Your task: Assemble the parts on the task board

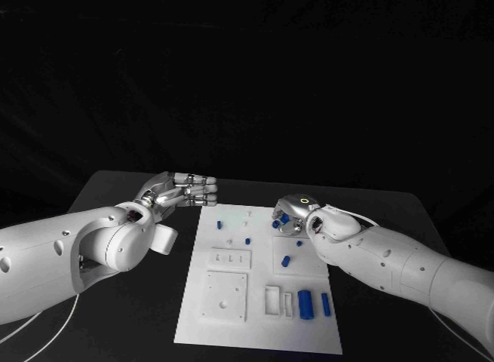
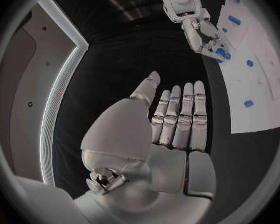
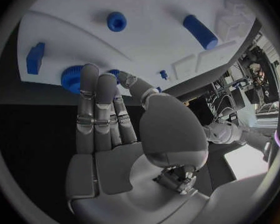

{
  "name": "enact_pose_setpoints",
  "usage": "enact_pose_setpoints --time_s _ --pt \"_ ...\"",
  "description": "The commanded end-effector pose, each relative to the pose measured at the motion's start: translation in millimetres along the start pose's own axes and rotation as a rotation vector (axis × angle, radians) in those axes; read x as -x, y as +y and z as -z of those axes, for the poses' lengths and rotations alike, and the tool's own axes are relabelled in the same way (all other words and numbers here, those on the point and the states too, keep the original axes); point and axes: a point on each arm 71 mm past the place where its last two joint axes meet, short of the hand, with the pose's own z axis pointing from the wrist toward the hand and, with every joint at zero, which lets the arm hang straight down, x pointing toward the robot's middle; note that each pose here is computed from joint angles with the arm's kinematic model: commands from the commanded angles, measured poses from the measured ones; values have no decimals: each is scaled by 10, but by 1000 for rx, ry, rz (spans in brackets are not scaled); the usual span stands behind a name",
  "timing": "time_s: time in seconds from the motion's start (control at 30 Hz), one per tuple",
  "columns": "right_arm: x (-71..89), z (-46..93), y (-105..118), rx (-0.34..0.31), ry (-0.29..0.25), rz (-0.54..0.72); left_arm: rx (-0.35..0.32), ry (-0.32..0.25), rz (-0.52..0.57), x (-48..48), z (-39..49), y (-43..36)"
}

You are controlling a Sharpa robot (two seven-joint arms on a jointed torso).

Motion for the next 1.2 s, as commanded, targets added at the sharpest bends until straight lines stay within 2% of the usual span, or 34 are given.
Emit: enact_pose_setpoints --time_s 0.03,1.2 --pt "-23 -7 4 0 18 19 -11 24 4 -31 -1 -27" --pt "-86 -29 69 -4 20 25 -13 27 2 -28 -16 -52"
